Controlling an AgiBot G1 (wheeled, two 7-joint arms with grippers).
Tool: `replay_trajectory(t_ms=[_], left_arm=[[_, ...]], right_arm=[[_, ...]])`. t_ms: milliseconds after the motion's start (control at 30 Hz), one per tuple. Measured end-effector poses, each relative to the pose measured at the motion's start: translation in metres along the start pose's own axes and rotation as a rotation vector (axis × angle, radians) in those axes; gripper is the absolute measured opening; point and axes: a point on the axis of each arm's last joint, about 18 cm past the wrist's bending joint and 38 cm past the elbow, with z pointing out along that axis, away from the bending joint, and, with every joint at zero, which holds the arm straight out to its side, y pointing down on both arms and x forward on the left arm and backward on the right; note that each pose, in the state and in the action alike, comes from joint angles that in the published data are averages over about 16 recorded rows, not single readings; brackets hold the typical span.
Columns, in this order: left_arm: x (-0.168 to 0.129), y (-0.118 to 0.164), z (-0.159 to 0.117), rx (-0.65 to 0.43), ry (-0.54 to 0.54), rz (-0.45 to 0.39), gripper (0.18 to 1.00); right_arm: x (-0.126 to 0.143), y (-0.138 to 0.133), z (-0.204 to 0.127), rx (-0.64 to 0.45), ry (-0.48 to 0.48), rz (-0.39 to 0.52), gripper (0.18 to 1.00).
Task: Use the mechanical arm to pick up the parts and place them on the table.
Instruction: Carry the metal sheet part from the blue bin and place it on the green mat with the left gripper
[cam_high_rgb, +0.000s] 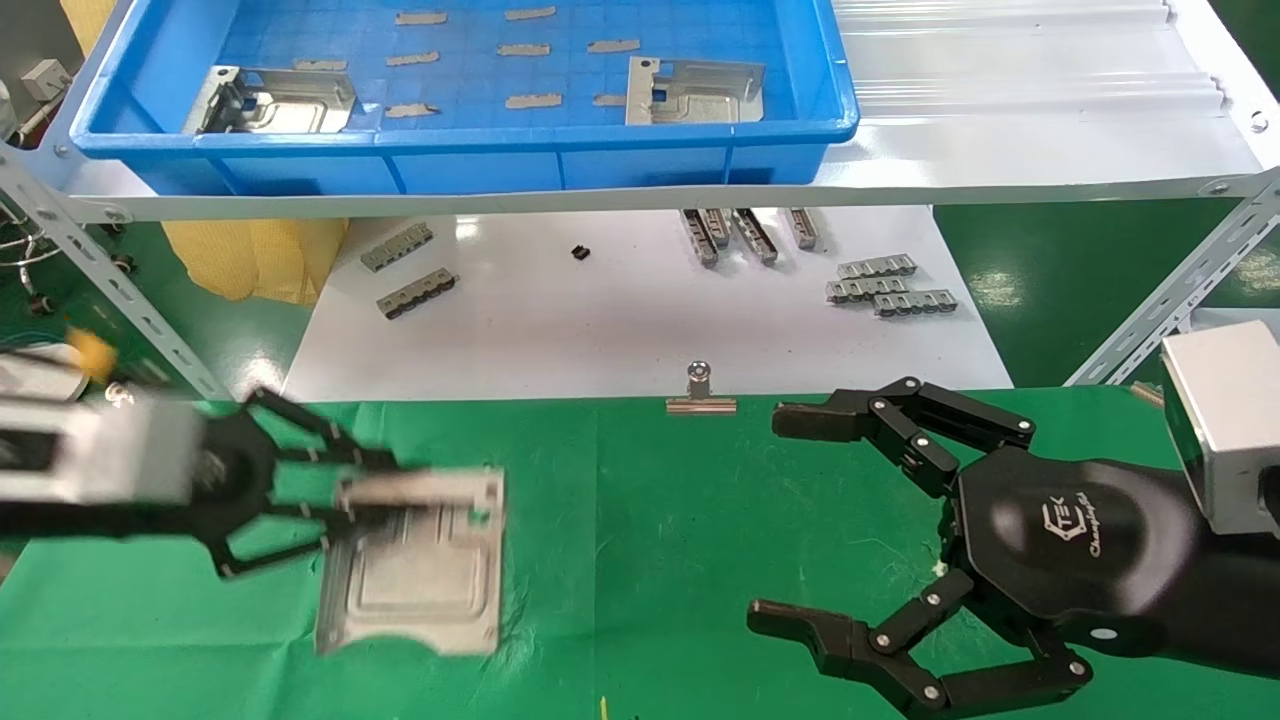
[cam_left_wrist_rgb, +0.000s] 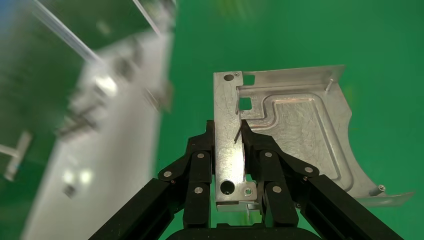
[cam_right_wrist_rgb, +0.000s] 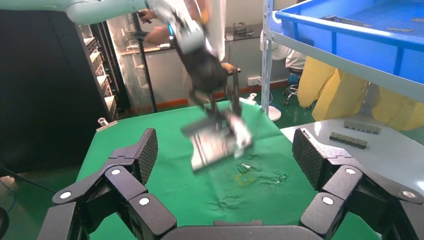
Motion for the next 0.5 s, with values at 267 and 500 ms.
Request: replay_trajectory(t_ms=[267,500], left_arm=[[0.008,0.046,0.032,-0.134,0.071,0.049,0.277],[0.010,0.065,0.050,-0.149,0.054,0.031,0.277]], right_arm=[[0.000,0.000,0.000,0.000,0.000,0.000,1.000],[0.000,0.000,0.000,0.000,0.000,0.000,1.000]])
